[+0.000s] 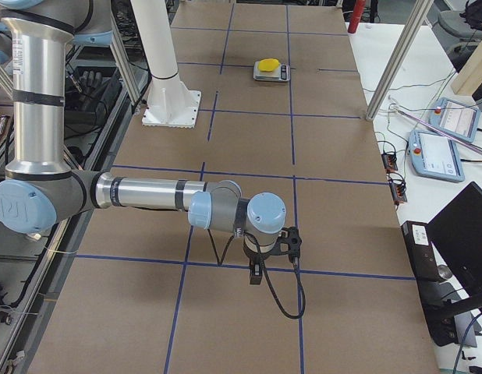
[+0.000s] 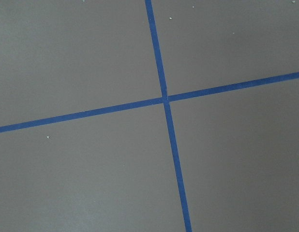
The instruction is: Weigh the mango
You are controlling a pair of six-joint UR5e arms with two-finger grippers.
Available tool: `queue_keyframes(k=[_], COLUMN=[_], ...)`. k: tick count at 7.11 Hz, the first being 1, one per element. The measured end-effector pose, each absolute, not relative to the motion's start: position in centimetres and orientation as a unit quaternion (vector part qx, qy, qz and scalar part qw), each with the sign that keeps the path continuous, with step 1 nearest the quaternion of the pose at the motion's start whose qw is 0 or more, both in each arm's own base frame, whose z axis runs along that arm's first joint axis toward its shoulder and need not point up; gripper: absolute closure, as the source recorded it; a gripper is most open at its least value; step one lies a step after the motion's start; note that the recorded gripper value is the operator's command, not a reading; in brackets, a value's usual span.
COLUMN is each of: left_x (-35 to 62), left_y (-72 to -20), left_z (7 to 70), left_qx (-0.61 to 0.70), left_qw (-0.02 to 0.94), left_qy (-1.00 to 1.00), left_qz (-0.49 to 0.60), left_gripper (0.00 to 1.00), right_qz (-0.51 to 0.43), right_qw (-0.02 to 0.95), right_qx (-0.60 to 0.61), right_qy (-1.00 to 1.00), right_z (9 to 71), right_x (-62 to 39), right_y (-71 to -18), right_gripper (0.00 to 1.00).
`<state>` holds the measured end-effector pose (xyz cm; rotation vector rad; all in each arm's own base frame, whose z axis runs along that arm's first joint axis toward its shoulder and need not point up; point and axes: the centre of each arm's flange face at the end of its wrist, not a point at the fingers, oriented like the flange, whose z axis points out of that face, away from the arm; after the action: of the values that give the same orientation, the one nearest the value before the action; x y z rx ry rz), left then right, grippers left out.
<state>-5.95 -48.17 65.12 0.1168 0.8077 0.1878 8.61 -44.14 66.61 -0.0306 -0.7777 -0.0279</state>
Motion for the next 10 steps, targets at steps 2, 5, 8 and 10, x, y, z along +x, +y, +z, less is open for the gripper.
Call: queue_keyframes(k=[2,5,8,10], left_x=[-6.0,-6.2,-6.3,-6.3], left_y=[-47.8,-47.4,-47.5,-47.5], left_z=[65.9,67.0,66.9,66.7], left_qx=[0.061,0.049,0.032,0.033], left_qw=[0.913,0.917,0.923,0.923], left_qy=[0.393,0.387,0.382,0.381], left_qz=[0.091,0.081,0.036,0.033], left_gripper=[0.0,0.0,0.0,0.0], right_qz=[-0.013,-0.013,-0.014,-0.013], right_qw=[0.925,0.925,0.925,0.925], right_qx=[-0.015,-0.015,-0.015,-0.015], right_qy=[-0.379,-0.379,-0.379,-0.379], right_z=[66.6,66.6,66.6,66.6], right_x=[8.6,8.6,8.6,8.6], right_y=[-44.1,-44.1,-44.1,-44.1], right_gripper=[0.0,0.0,0.0,0.0])
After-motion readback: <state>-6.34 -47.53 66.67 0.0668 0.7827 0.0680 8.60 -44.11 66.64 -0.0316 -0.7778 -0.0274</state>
